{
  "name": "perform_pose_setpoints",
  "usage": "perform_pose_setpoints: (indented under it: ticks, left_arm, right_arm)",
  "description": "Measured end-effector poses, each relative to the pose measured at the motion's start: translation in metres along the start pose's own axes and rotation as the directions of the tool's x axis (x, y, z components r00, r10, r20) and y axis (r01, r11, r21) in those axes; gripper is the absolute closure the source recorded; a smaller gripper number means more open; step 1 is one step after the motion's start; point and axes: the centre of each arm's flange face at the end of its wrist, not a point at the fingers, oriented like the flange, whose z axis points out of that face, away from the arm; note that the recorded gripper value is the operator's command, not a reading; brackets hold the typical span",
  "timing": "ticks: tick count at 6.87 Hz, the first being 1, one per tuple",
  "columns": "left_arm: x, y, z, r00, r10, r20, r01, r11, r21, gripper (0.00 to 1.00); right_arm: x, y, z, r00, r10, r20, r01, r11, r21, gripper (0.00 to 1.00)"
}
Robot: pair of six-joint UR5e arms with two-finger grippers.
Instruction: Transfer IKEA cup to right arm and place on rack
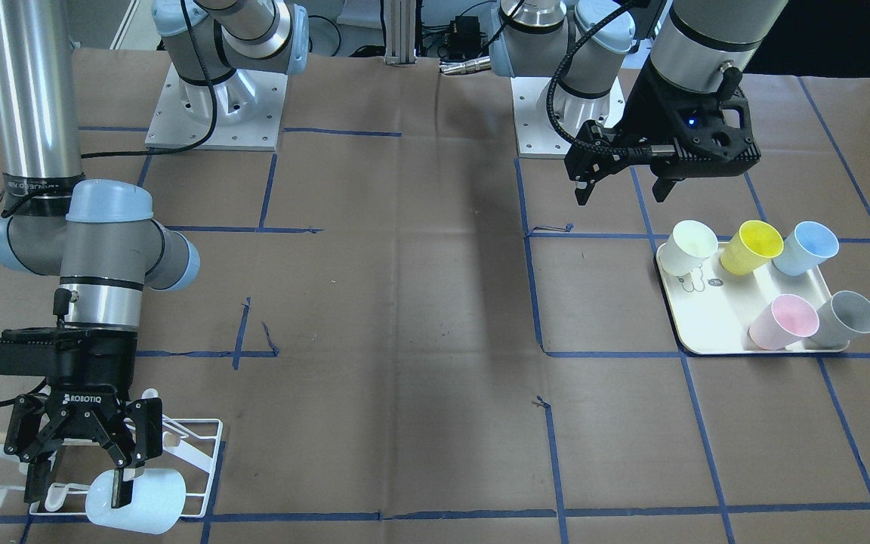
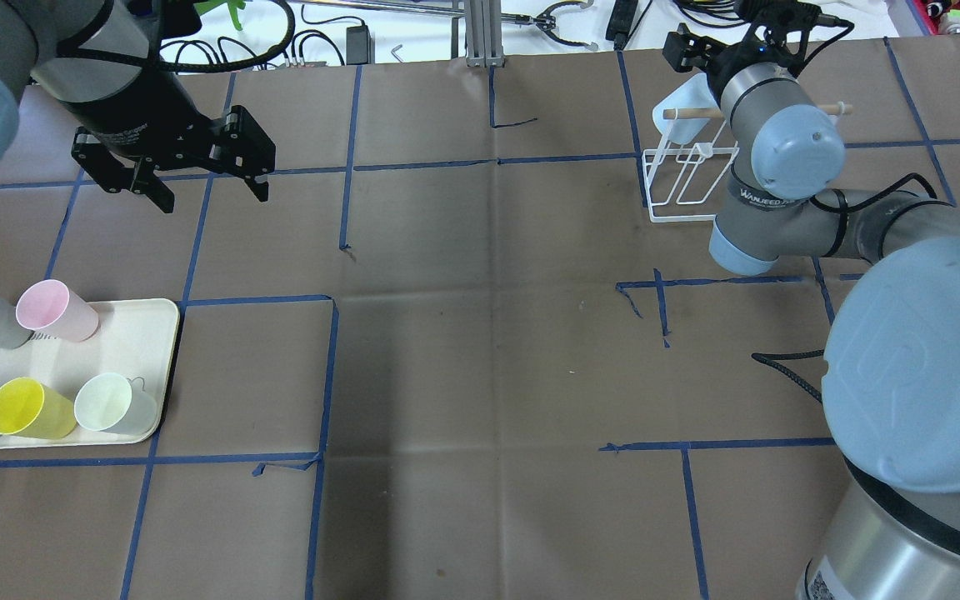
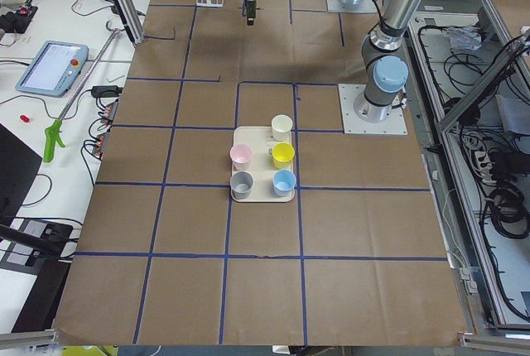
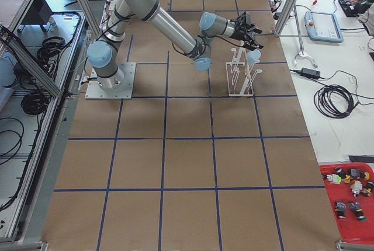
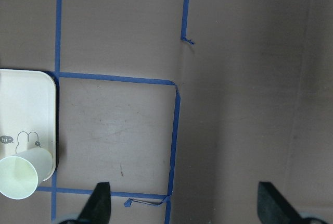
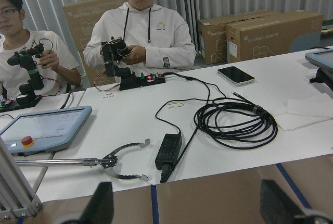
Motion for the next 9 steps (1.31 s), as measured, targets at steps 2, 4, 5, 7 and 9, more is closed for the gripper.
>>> perform_pose_setpoints:
  ticks: [2, 4, 5, 7, 9]
  left_arm:
    - [0.0, 0.0, 0.0, 1.0, 0.0, 0.001, 0.0, 1.0, 0.0, 0.0]
    - [-0.002, 0.001, 0.001, 1.0, 0.006, 0.004, -0.006, 1.0, -0.005, 0.0]
    - [-0.012, 0.006, 0.002, 1.0, 0.021, 0.006, -0.021, 1.0, -0.018, 0.0]
    - [-0.09, 0.039, 0.023, 0.998, 0.066, -0.004, -0.066, 0.996, -0.066, 0.0]
    - [-0.174, 0.089, 0.06, 0.998, 0.062, -0.015, -0.063, 0.992, -0.11, 0.01]
  right_arm:
    - [-0.031, -0.039, -0.031, 0.999, -0.011, 0.041, 0.01, 0.999, 0.034, 0.0]
    - [-0.067, -0.085, -0.083, 0.995, 0.005, 0.097, -0.011, 0.998, 0.061, 0.0]
    - [-0.076, -0.098, -0.111, 0.991, 0.059, 0.117, -0.066, 0.996, 0.059, 0.0]
    - [-0.097, -0.101, -0.169, 0.96, 0.21, 0.187, -0.219, 0.975, 0.029, 0.0]
    - [-0.129, -0.088, -0.208, 0.87, 0.414, 0.266, -0.414, 0.908, -0.06, 0.0]
